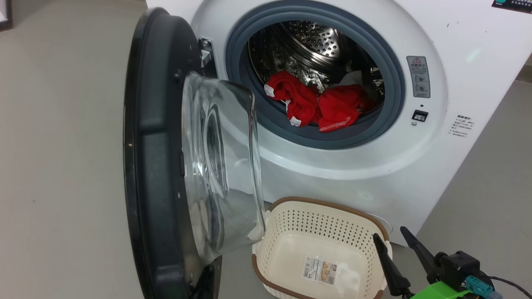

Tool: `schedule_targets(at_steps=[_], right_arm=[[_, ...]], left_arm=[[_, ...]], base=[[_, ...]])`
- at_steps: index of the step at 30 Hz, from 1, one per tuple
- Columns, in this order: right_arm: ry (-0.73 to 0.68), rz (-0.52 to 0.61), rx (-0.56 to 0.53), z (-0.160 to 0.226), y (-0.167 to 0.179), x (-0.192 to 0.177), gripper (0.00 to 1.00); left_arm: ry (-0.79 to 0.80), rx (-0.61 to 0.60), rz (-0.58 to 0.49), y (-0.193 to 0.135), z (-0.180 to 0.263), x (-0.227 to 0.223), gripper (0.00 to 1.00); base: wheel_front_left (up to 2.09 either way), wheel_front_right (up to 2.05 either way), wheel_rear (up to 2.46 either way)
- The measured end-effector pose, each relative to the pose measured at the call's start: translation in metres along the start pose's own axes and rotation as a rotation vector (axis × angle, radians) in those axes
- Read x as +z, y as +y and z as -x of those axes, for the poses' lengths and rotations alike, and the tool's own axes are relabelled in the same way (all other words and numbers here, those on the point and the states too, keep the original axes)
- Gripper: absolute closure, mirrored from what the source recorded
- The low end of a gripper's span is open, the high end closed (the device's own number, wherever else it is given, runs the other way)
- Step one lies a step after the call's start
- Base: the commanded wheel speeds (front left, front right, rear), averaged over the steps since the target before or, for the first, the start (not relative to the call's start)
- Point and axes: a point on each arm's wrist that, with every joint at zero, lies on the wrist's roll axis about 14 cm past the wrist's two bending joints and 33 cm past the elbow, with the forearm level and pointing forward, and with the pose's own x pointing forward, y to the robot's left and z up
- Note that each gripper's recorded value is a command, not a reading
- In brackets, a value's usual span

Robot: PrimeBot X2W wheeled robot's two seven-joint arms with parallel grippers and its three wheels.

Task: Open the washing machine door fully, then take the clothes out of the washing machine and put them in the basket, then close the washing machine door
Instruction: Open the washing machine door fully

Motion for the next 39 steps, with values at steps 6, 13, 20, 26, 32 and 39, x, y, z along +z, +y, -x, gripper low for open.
schedule_targets(at_steps=[6, 13, 20, 26, 32, 39], right_arm=[[0.003, 0.002, 0.009, 0.0, 0.003, -0.001, 0.0], [0.003, 0.002, 0.01, 0.0, 0.004, -0.001, 0.0], [0.006, -0.001, 0.008, 0.0, 0.003, -0.002, 0.0], [0.005, -0.002, 0.005, 0.0, 0.002, -0.002, 0.0], [0.004, -0.002, 0.004, -0.001, 0.002, -0.001, 0.0], [-0.001, -0.001, 0.005, 0.0, 0.002, 0.0, 0.0]], left_arm=[[-0.01, 0.037, -0.024, 0.012, 0.002, 0.003, 1.0], [-0.013, 0.057, -0.073, 0.02, 0.005, 0.005, 1.0], [-0.024, 0.101, -0.087, 0.034, 0.005, 0.009, 1.0], [-0.05, 0.151, -0.104, 0.049, 0.005, 0.018, 1.0], [-0.065, 0.193, -0.119, 0.063, 0.006, 0.024, 1.0], [-0.084, 0.249, -0.137, 0.081, 0.008, 0.032, 1.0]], base=[[0.0, 0.0, 0.0], [0.0, 0.0, 0.0], [0.0, 0.0, 0.0], [0.0, 0.0, 0.0], [0.0, 0.0, 0.0], [0.0, 0.0, 0.0]])
